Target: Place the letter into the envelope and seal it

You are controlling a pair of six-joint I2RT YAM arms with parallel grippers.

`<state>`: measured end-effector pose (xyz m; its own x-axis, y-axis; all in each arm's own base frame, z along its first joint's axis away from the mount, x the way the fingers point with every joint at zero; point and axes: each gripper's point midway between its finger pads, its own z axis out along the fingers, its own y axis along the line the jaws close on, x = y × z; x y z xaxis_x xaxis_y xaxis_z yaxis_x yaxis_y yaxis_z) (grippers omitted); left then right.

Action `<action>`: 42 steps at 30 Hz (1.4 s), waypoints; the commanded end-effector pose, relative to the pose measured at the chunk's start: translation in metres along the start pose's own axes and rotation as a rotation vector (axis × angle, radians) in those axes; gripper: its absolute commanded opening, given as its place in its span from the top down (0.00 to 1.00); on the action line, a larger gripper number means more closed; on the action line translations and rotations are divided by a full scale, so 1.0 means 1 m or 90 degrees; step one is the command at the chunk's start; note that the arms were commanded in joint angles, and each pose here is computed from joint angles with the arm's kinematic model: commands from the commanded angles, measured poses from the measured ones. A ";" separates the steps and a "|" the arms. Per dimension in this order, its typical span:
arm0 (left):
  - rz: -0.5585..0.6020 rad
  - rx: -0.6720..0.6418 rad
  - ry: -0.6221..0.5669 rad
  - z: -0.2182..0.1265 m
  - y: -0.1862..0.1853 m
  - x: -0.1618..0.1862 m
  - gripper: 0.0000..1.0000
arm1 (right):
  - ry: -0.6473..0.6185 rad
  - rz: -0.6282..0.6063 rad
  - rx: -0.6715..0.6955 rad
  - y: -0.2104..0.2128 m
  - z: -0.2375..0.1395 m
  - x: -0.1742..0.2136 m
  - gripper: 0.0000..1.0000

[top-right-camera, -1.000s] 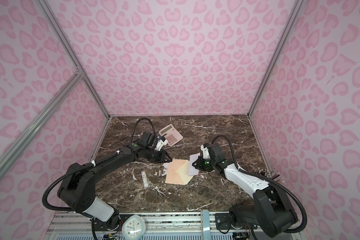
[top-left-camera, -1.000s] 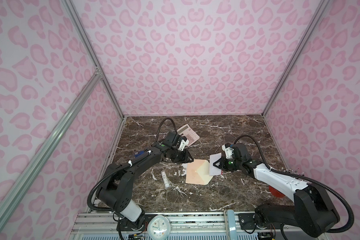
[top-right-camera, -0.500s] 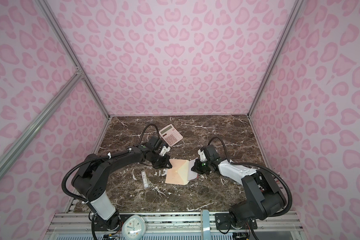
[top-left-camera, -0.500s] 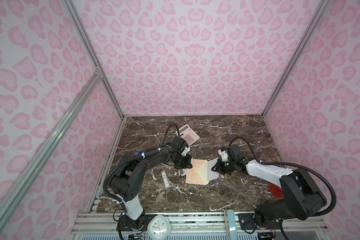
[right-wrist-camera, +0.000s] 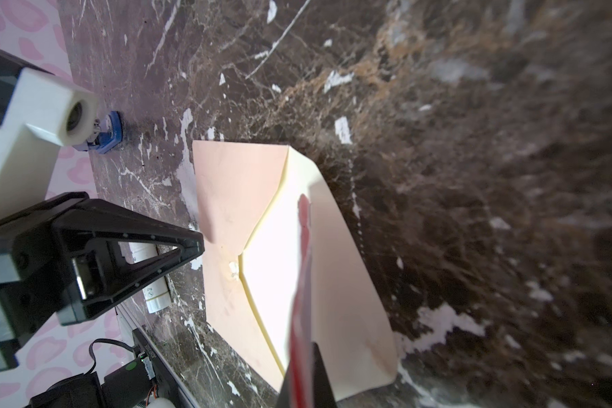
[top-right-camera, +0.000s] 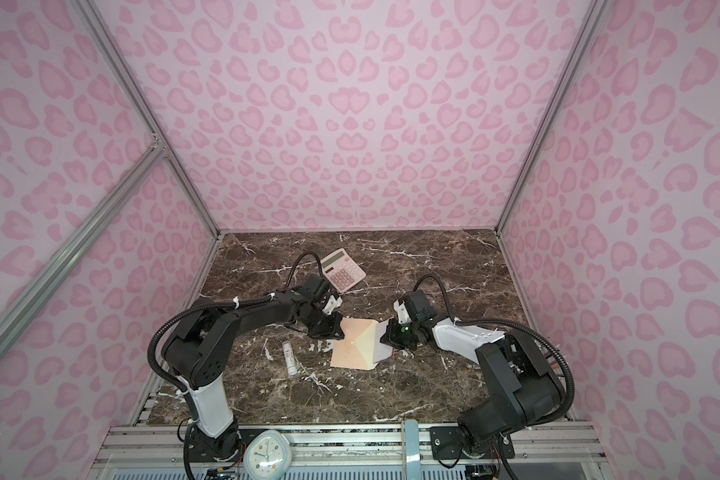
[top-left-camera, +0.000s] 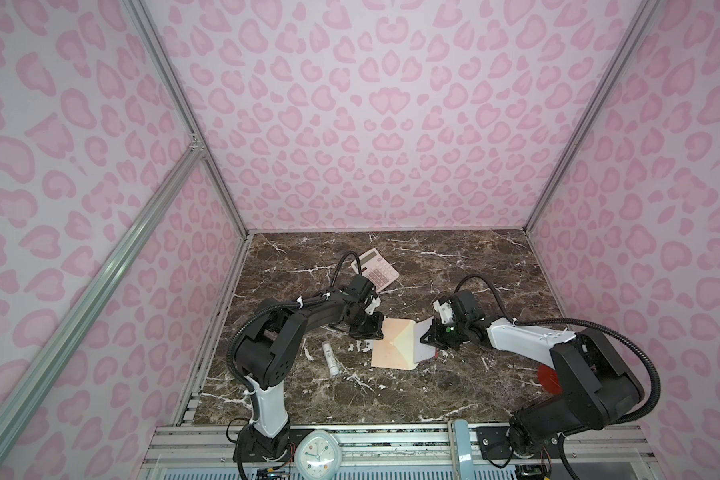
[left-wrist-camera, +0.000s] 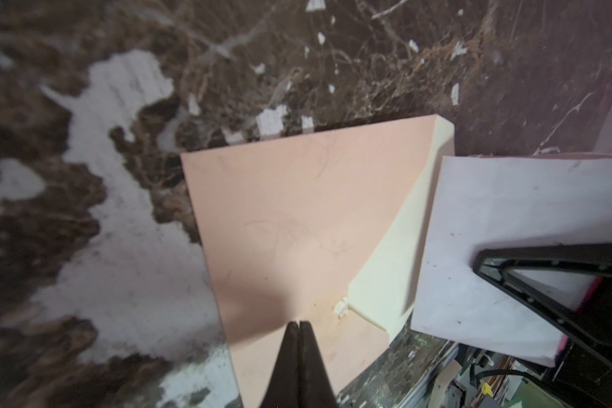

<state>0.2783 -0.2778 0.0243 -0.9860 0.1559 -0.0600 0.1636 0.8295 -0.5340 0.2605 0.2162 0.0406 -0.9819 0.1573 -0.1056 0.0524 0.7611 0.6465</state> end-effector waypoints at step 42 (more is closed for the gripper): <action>0.011 -0.015 0.036 0.012 0.014 0.006 0.96 | 0.011 -0.028 0.018 -0.005 0.025 -0.007 1.00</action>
<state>0.2778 -0.2790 0.0149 -0.9804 0.1924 -0.0415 0.1834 0.8168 -0.5470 0.2634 0.2270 0.0197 -0.9909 0.0937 -0.0969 0.0125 0.7797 0.6260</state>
